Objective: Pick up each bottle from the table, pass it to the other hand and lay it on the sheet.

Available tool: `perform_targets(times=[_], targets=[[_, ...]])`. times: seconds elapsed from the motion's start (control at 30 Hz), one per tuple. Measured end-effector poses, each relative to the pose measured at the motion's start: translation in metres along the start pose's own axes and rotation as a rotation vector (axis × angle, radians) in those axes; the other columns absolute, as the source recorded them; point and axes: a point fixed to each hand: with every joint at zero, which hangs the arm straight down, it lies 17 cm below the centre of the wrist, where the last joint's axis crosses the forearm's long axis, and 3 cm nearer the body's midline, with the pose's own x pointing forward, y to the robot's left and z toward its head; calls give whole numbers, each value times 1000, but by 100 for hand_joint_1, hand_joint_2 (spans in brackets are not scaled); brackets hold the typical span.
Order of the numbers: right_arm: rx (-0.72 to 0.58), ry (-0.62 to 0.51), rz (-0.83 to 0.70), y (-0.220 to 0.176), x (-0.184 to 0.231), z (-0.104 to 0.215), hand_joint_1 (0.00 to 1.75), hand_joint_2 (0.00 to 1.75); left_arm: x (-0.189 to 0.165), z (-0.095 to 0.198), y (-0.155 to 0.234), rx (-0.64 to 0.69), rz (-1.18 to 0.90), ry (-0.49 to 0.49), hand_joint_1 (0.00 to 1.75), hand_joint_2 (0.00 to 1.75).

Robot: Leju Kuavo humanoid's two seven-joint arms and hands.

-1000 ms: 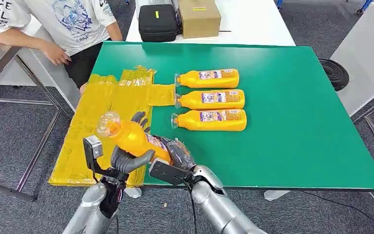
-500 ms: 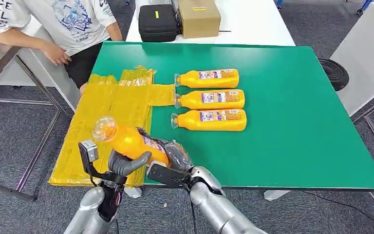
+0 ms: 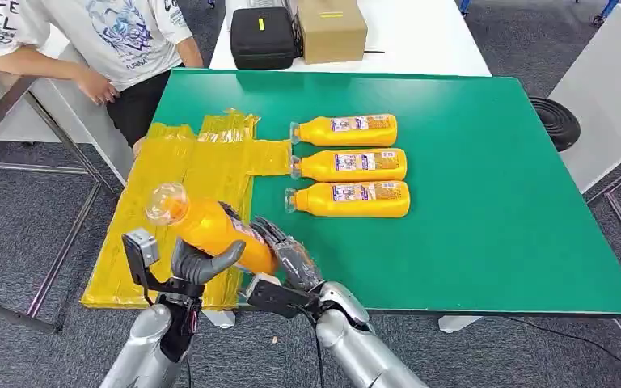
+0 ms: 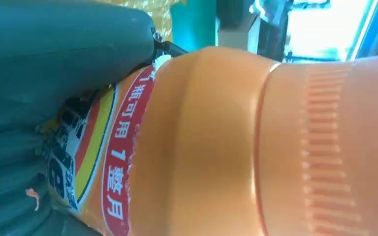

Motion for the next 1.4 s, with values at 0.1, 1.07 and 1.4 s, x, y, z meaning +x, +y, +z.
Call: perform_targets(times=[0.1,1.07,1.4], targets=[[-20,-10,-7,-6,2,1,0,0,1,-2,2,1,-15,-3,175,175],[-245,-175,-215,-98,53,41,0,0,64,-110,145,-91,-1282,80,175,175],[-275,-170,-201,-110,50,46,0,0,45,-115,185,-266,-1450,294,175,175]])
